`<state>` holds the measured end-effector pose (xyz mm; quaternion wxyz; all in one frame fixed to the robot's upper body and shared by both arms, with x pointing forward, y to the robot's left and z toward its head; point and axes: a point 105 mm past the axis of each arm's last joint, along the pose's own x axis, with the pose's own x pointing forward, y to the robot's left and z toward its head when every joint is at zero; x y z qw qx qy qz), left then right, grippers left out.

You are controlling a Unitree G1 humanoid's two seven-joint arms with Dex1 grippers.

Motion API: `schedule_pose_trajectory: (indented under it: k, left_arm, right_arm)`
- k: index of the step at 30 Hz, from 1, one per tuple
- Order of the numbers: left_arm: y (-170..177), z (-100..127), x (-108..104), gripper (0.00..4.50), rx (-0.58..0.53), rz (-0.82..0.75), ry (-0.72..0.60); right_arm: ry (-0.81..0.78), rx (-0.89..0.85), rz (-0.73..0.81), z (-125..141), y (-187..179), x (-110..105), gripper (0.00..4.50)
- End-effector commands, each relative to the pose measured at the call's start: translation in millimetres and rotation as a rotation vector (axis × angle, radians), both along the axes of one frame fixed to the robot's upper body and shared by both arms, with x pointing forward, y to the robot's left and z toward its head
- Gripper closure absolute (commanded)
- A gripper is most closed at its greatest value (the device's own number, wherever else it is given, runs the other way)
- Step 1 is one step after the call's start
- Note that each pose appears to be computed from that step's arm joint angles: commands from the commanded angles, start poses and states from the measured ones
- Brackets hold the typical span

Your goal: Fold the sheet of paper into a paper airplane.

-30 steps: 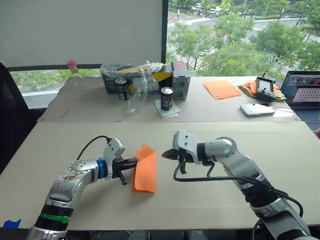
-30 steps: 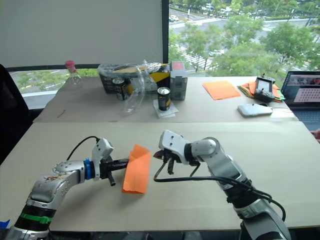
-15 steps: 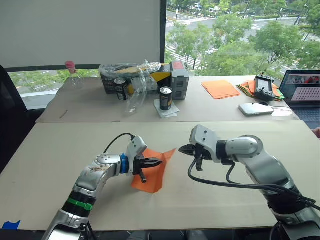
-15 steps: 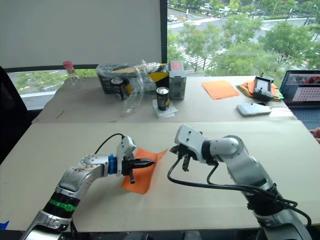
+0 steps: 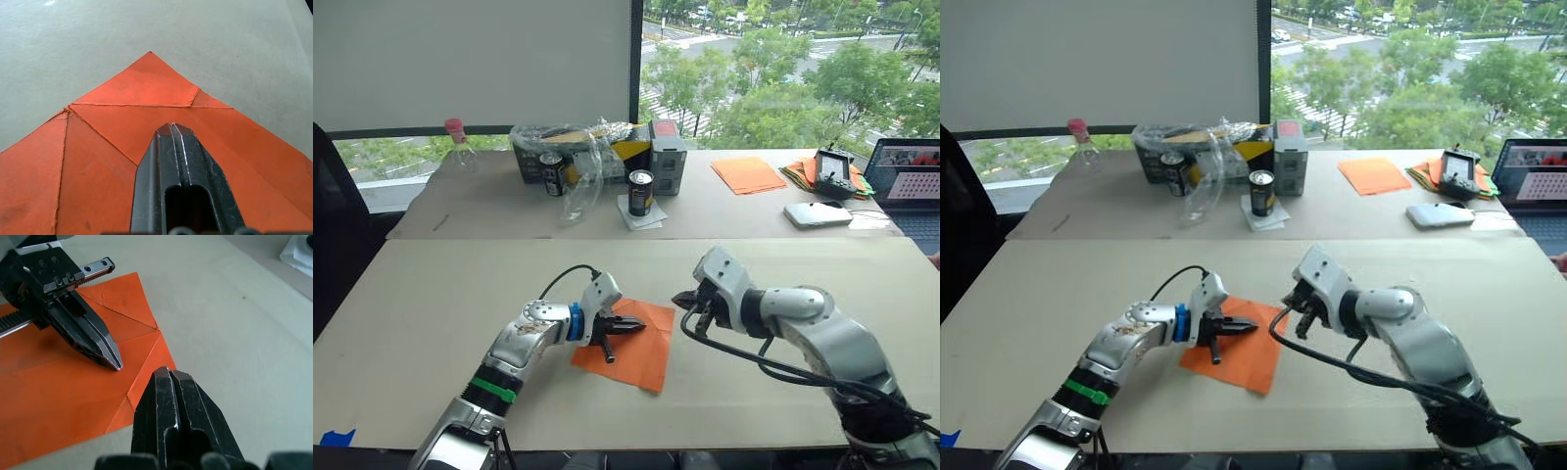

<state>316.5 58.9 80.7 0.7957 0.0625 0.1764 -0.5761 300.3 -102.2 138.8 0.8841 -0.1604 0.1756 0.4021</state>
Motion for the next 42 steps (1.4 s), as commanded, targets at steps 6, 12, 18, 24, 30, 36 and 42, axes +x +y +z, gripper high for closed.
schedule_pose_trajectory:
  k: [6, 12, 18, 24, 30, 36, 42]
  left_arm:
    - [0.9, 0.7, -3.4, 4.50, -0.003, 0.010, -0.014]
    - [-2.2, 0.3, -4.9, 4.50, -0.006, 0.007, -0.017]
    - [-1.1, -0.6, -4.7, 4.50, 0.000, 0.011, -0.023]
    - [-0.8, -0.7, -4.3, 4.50, 0.001, 0.017, -0.028]
    - [-0.6, -0.9, -4.3, 4.50, 0.003, 0.018, -0.030]
    - [-1.0, -2.7, -4.5, 4.50, 0.006, 0.017, -0.027]
    - [-2.6, -3.4, -4.4, 4.50, 0.003, 0.017, -0.028]
  right_arm:
    - [0.023, 0.044, -0.180, -12.2, -6.1, 9.4, 1.63]
    - [0.044, 0.013, -0.196, -28.8, -2.4, 15.3, 0.82]
    - [0.067, 0.037, -0.185, -36.8, 3.9, 17.4, 0.82]
    - [0.103, 0.056, -0.150, -42.4, 13.2, 11.0, 2.25]
    - [0.102, 0.074, -0.138, -40.5, 16.1, 10.0, 4.39]
    - [0.057, 0.113, -0.120, -25.1, 17.8, 12.6, 4.45]
    - [0.043, 0.124, -0.051, -14.8, 27.5, 7.1, 4.45]
